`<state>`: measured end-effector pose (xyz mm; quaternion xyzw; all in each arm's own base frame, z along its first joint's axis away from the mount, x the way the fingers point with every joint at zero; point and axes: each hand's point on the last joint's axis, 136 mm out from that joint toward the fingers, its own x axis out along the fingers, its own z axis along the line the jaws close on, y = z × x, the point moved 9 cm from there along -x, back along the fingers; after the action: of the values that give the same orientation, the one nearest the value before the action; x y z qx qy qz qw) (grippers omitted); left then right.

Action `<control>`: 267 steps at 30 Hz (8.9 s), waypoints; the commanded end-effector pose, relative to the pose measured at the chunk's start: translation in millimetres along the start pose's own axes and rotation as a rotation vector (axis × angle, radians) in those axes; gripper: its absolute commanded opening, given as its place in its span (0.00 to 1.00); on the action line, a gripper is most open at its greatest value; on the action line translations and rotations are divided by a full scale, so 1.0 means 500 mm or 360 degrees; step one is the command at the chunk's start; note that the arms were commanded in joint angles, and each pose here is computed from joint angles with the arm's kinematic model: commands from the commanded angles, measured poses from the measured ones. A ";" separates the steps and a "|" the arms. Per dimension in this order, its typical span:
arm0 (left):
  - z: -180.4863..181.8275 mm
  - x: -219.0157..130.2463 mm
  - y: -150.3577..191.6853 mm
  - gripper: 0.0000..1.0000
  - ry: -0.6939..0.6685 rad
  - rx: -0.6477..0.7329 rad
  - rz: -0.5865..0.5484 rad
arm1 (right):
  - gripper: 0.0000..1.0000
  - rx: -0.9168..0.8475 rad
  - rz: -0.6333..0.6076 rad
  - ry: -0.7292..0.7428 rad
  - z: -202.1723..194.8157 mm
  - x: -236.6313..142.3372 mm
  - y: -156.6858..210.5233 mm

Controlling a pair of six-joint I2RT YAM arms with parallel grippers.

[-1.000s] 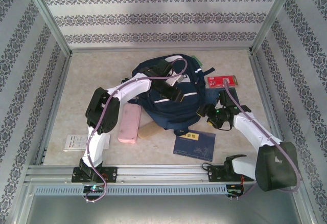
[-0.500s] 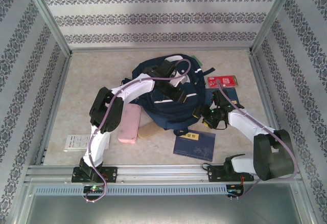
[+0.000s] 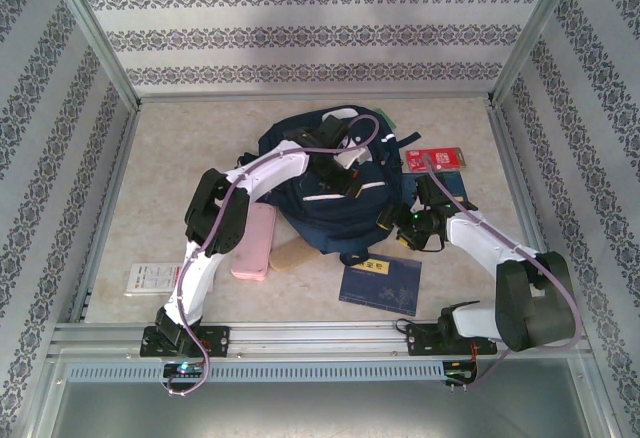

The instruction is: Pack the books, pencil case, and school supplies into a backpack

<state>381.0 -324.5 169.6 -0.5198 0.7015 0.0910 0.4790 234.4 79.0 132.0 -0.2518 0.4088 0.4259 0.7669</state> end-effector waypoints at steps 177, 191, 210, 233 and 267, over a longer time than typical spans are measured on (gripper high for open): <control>0.047 -0.505 0.113 1.00 -0.0659 -0.0774 -0.0889 | 0.98 -0.1020 -0.0739 0.0085 0.263 -0.164 0.096; 0.029 -0.303 0.452 1.00 -0.1133 -0.0916 -0.0232 | 0.98 -0.1097 -0.0558 0.0073 0.187 -0.148 0.175; 0.082 -0.161 0.442 1.00 -0.1047 -0.1048 -0.0136 | 0.98 -0.1076 -0.0467 0.0115 0.147 -0.098 0.185; 0.096 -0.137 0.423 0.77 -0.1082 -0.1052 -0.0092 | 0.97 -0.1065 -0.0437 0.0100 0.142 -0.073 0.190; -0.072 -0.375 0.401 0.66 -0.0045 -0.2112 -0.1310 | 0.97 -0.1421 -0.0591 -0.1343 0.311 -0.115 0.305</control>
<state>196.4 -137.0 246.7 -0.8942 0.2627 0.3428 0.1176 147.7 231.3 234.0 -0.4354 -0.1377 0.4978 0.7374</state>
